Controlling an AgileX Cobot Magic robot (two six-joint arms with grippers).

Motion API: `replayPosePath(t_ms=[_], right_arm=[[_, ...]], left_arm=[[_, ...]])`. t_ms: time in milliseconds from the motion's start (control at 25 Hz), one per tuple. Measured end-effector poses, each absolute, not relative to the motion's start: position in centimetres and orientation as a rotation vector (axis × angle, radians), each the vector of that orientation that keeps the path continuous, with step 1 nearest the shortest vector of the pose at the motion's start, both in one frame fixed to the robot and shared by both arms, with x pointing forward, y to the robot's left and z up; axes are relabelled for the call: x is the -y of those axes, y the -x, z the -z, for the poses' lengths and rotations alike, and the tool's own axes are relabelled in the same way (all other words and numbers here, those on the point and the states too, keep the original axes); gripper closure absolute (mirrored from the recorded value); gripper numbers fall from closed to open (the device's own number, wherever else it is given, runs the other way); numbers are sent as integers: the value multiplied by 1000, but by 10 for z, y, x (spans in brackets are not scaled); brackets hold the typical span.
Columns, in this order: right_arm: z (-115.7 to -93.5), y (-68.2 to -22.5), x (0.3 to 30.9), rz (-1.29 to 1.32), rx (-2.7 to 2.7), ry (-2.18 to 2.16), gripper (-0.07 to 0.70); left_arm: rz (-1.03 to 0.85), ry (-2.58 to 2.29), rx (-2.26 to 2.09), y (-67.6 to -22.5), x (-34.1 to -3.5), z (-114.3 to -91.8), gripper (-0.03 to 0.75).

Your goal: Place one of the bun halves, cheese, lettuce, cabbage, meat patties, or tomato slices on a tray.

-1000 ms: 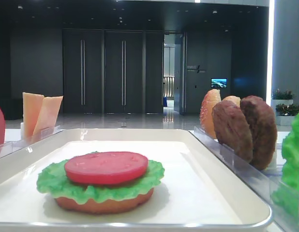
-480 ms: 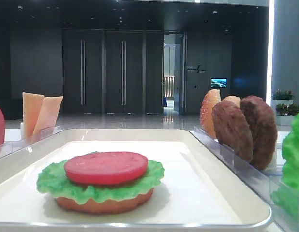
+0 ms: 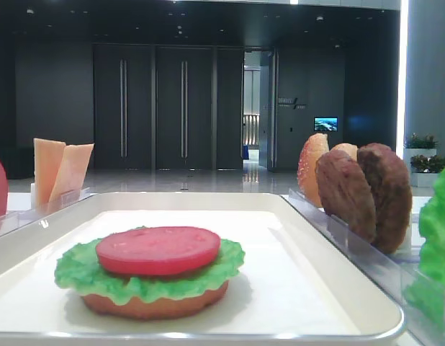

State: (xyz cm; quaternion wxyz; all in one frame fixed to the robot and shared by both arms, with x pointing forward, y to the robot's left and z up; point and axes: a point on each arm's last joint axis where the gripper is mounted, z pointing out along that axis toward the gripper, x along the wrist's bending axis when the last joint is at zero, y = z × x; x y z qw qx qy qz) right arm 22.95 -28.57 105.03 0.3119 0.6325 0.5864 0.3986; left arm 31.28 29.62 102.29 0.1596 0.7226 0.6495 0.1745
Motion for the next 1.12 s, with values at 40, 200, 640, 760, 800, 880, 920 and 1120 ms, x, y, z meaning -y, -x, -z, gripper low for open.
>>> replayPosePath(t_ms=[40, 200, 640, 760, 800, 880, 920, 1120], right_arm=[[-1050, -230, 286, -1052, -1547, -1669, 41], [-1050, -230, 286, -1052, -1547, -1669, 41], [-1050, -230, 286, -1052, -1547, -1669, 41], [-1050, -230, 286, -1052, -1547, -1669, 41], [-1050, -230, 286, -1052, -1547, -1669, 41], [-1050, -230, 286, -1052, -1547, -1669, 41], [-1050, -230, 286, -1052, -1547, -1669, 41], [-1050, -230, 286, -1052, -1547, -1669, 41]], left_arm=[[-520, -2044, -1839, -309, -297, -1024, 108], [-609, -1957, -1768, -294, -299, -1032, 114], [-774, -1774, -1618, -259, -304, -1041, 146], [-775, -1772, -1619, -259, -304, -1041, 146], [-775, -1771, -1622, -259, -304, -1041, 146], [-785, -1755, -1646, -258, -305, -1041, 146], [-792, -1741, -1665, -258, -305, -1041, 146], [-811, -1708, -1712, -258, -305, -1041, 146]])
